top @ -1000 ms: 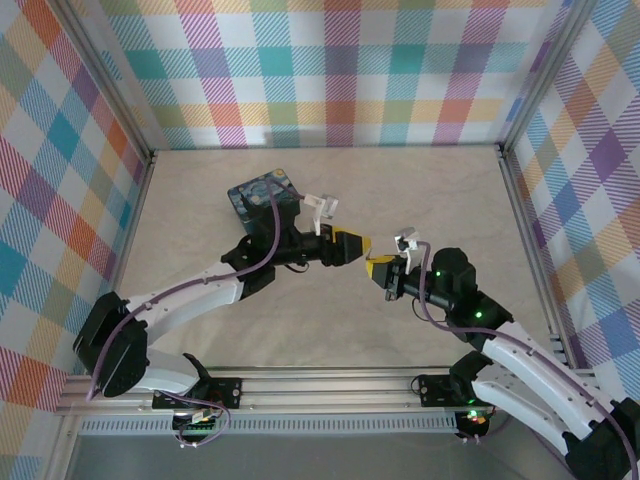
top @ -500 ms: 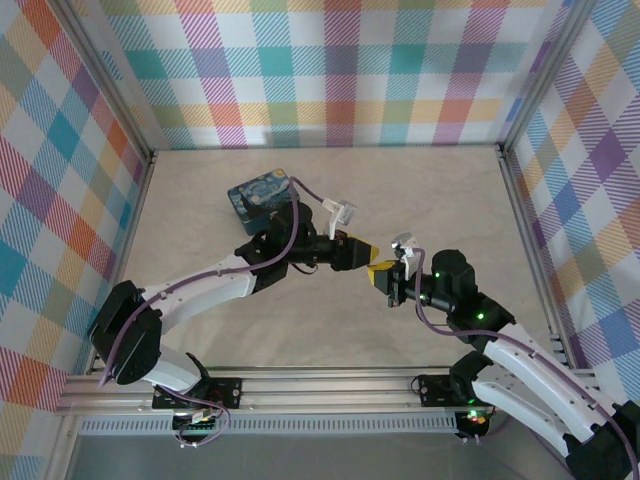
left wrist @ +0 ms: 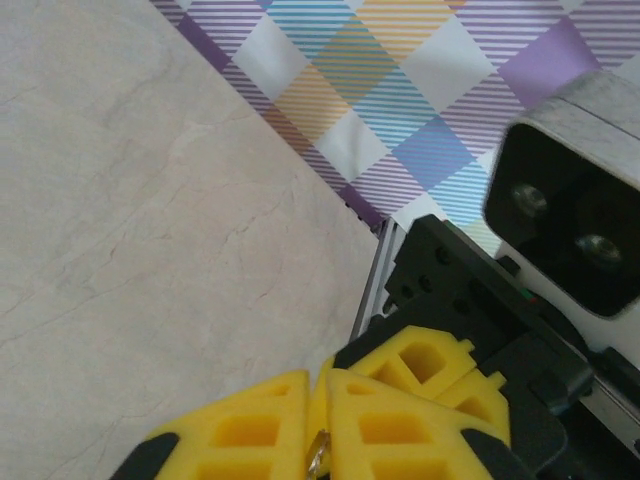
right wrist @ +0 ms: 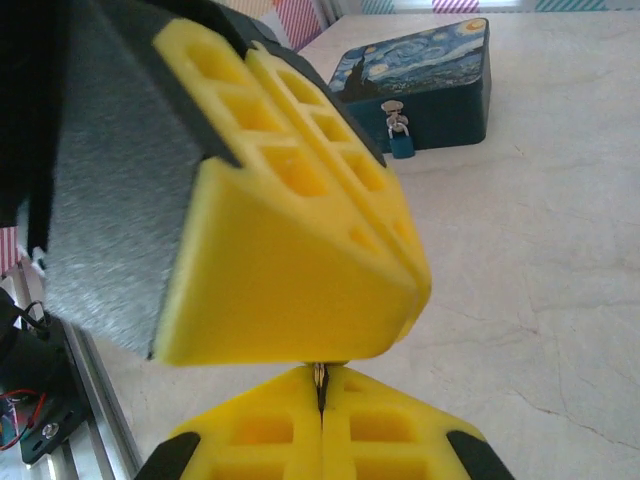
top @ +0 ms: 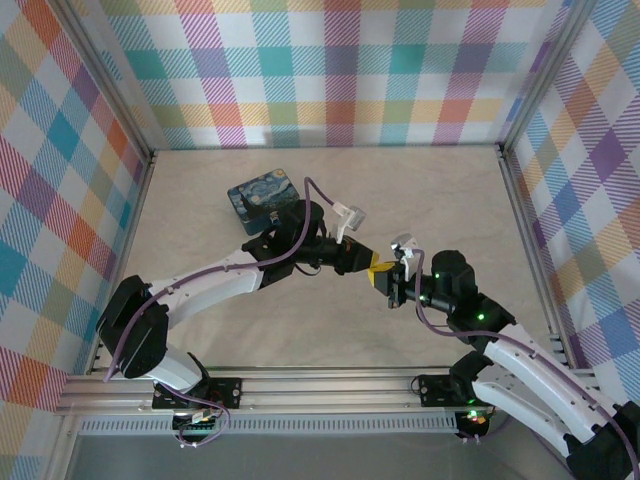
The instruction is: Unlock the padlock with the key
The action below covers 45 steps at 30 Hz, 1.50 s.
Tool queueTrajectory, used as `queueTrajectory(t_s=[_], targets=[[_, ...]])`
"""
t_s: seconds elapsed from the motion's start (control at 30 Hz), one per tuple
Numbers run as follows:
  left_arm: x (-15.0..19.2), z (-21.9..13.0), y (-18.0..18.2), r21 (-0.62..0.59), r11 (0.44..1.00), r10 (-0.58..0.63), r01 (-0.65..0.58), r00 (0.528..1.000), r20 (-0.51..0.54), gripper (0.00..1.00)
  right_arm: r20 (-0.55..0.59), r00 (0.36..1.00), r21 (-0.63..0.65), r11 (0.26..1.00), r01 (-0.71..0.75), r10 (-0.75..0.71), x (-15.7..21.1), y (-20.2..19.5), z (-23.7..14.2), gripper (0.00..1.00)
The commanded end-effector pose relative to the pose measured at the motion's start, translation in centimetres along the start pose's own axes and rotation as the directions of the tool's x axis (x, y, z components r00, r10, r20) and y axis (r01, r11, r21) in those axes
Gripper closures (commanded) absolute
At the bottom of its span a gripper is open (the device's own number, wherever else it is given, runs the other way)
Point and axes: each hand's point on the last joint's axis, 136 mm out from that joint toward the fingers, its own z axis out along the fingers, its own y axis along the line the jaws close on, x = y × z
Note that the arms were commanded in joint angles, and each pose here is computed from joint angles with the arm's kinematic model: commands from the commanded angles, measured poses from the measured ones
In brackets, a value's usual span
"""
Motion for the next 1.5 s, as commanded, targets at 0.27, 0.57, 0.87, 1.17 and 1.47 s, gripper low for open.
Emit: queueTrajectory(t_s=[0.27, 0.57, 0.87, 1.17, 1.47], targets=[[-2.1, -1.4, -2.1, 0.0, 0.998, 0.056, -0.057, 0.994, 0.091, 1.0, 0.054, 0.998, -0.001, 1.0, 0.02, -0.02, -1.2, 0.5, -0.9, 0.74], [-5.7, -4.9, -5.2, 0.01, 0.993, 0.111, -0.119, 0.952, 0.285, 1.0, 0.207, 0.977, -0.147, 0.989, -0.022, 0.052, -4.5, 3.0, -3.3, 0.46], [-7.3, -7.1, -8.3, 0.098, 0.983, 0.108, -0.155, 0.92, 0.376, 1.0, 0.224, 0.966, -0.436, 0.9, -0.019, 0.129, -9.4, 7.8, -4.2, 0.41], [-7.4, -7.6, -9.3, 0.131, 0.977, 0.107, -0.169, 0.918, 0.382, 1.0, 0.269, 0.954, -0.48, 0.877, 0.017, 0.129, -12.4, 9.0, -4.5, 0.4], [-7.4, -7.9, -9.3, 0.13, 0.978, 0.101, -0.164, 0.914, 0.392, 1.0, 0.269, 0.952, -0.468, 0.884, -0.001, 0.144, -12.6, 8.6, -4.2, 0.51]])
